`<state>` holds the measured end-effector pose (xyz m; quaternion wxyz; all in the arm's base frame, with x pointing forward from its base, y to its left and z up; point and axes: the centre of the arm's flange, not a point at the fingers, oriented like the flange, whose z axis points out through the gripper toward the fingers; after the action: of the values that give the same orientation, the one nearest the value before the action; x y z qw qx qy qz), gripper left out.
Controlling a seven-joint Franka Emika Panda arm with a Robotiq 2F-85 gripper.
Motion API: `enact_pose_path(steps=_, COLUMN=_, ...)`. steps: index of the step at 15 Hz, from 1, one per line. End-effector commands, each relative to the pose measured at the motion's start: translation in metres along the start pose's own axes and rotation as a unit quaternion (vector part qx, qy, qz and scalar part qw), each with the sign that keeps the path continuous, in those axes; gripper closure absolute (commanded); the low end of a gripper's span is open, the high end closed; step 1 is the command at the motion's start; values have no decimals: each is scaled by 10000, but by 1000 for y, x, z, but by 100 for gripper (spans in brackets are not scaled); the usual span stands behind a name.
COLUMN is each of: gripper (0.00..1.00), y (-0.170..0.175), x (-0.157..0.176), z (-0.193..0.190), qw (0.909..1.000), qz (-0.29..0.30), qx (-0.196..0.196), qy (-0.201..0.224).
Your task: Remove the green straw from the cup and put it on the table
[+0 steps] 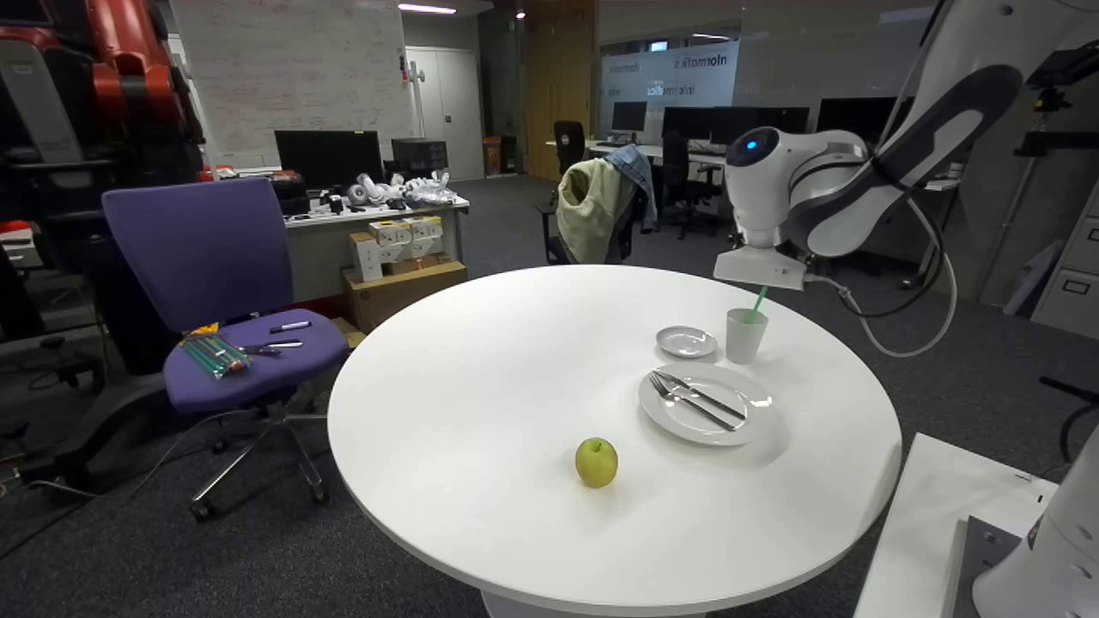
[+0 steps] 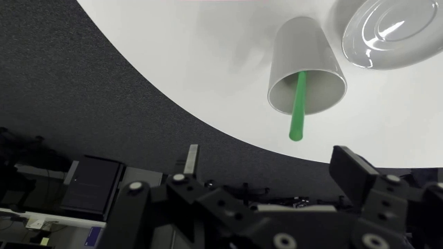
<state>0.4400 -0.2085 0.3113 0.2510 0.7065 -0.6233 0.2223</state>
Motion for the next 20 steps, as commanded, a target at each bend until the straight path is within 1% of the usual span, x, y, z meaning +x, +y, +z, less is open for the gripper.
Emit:
enact_pose_path(steps=1, gripper=0, y=3, x=-2, z=-6, qw=9999, qz=-101, qx=109, qy=37)
enact_pose_path(steps=9, gripper=0, y=3, x=-6, z=-4, qw=9998, qz=-150, qx=128, qy=3)
enact_pose_path(steps=17, gripper=0, y=1, x=-12, z=-2, qw=9992, qz=-261, qx=248, qy=-146)
enact_pose_path(steps=18, gripper=16, y=0, x=-12, z=-1, qw=9992, qz=-268, qx=262, qy=-157)
enact_pose_path(steps=19, gripper=28, y=0, x=-13, z=-1, qw=9991, qz=-279, qx=275, qy=-159)
enact_pose_path(steps=20, gripper=33, y=0, x=-13, z=-1, qw=9991, qz=-286, qx=276, qy=-160)
